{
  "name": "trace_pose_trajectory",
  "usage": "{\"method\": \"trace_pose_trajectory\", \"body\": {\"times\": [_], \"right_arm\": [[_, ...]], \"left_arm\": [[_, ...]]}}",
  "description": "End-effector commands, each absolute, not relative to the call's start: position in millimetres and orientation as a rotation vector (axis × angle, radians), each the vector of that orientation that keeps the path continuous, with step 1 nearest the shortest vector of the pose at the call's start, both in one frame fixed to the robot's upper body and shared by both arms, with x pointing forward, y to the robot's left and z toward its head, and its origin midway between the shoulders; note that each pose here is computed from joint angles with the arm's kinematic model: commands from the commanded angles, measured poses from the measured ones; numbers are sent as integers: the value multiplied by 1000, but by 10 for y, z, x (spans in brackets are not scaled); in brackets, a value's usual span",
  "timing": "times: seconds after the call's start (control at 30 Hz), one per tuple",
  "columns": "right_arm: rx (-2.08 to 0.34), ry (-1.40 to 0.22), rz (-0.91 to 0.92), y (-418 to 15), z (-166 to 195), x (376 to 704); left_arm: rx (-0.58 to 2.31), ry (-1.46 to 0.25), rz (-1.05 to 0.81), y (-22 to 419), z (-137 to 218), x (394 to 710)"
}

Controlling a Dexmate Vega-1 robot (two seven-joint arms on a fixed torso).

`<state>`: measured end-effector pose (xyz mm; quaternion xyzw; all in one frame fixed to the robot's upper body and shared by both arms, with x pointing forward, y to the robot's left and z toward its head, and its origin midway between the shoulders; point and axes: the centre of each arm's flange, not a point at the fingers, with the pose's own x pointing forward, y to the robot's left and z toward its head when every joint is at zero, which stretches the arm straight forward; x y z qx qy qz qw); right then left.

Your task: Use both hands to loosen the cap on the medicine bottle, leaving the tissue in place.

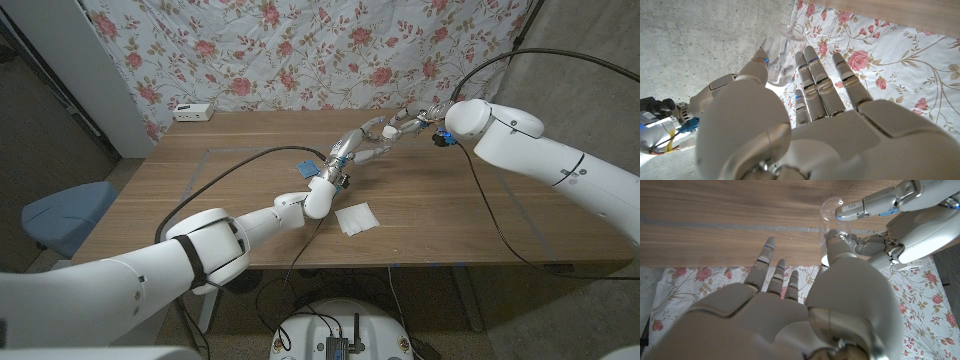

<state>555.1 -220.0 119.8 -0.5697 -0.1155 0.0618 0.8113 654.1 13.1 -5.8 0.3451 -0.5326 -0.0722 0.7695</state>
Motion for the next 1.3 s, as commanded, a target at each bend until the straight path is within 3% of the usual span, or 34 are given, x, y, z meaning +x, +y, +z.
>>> {"method": "trace_pose_trajectory", "body": {"times": [0.03, 1.3], "right_arm": [[-1205, -239, 152, -2242, 1228, 5530], [-1190, -204, 200, -2256, 1237, 5518]], "left_arm": [[756, -1150, -158, 122, -64, 6551], [756, -1158, -157, 126, -73, 6528]]}}
